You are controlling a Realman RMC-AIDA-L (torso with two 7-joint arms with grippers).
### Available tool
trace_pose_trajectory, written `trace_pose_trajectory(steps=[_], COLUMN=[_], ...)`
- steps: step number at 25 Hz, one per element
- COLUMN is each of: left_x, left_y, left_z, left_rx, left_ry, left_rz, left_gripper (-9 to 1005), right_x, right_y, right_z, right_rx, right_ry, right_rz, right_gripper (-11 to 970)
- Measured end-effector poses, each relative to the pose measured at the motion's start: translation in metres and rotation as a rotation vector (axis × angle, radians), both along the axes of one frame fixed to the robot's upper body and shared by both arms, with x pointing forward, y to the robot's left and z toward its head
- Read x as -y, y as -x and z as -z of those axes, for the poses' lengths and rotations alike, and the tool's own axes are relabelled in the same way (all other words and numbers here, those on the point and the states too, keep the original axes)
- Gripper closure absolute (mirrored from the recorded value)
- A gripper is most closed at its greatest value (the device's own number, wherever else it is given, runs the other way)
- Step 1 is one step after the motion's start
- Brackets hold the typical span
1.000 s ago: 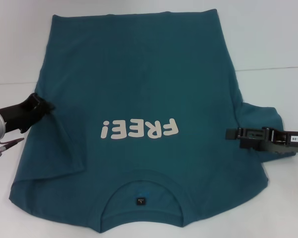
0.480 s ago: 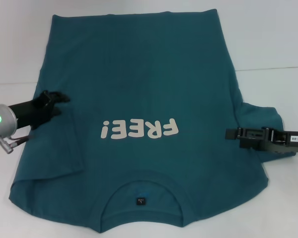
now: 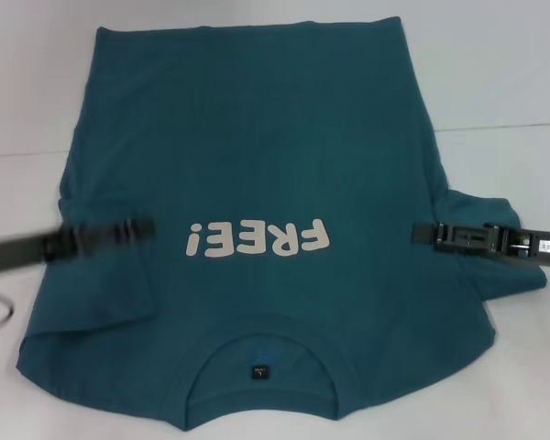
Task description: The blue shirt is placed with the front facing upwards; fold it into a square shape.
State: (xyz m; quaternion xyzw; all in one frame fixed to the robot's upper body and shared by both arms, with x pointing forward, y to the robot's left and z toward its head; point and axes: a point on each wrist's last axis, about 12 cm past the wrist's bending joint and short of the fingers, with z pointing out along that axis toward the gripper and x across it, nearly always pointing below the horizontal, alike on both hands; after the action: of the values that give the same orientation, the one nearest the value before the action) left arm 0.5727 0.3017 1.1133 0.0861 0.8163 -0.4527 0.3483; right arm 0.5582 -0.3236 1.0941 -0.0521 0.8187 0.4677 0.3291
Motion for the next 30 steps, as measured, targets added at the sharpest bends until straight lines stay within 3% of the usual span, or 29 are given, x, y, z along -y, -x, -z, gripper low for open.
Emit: trace_pose_trajectory(steps=[3, 5, 11, 15, 20, 25, 30], left_x=[-0.001, 0.000, 0.000, -0.002, -0.010, -0.012, -0.009], left_y=[0.031, 0.048, 0.074, 0.081, 0.083, 0.084, 0.082], left_z=[0.007, 0.014, 0.028, 0.029, 0.025, 0.022, 0.019], left_rx=[0.146, 0.200, 0.207, 0.184, 0.128, 0.159, 0.179], left_ry=[-0.051, -0.071, -0.050, -0.014, 0.112, 0.186, 0.217], left_rz=[0.150, 0.179, 0.187, 0.181, 0.081, 0.036, 0.033], left_gripper=[245, 244, 239, 236, 200, 192, 198], right_x=[-0.003, -0.005, -0.001, 0.008, 0.042, 0.083, 0.105], right_y=[0.002, 0.003, 0.004, 0.004, 0.008, 0.014, 0.018], right_z=[-0.004, -0.006, -0.016, -0.021, -0.032, -0.046, -0.053], right_rx=[0.043, 0.056, 0.061, 0.044, -0.064, -0.204, -0.206], right_ry=[-0.020, -0.028, -0.031, -0.025, -0.004, 0.137, 0.229], right_rz=[-0.039, -0.060, -0.113, -0.112, -0.017, 0.122, 0.196], right_gripper=[52, 52, 52, 52, 52, 52, 52])
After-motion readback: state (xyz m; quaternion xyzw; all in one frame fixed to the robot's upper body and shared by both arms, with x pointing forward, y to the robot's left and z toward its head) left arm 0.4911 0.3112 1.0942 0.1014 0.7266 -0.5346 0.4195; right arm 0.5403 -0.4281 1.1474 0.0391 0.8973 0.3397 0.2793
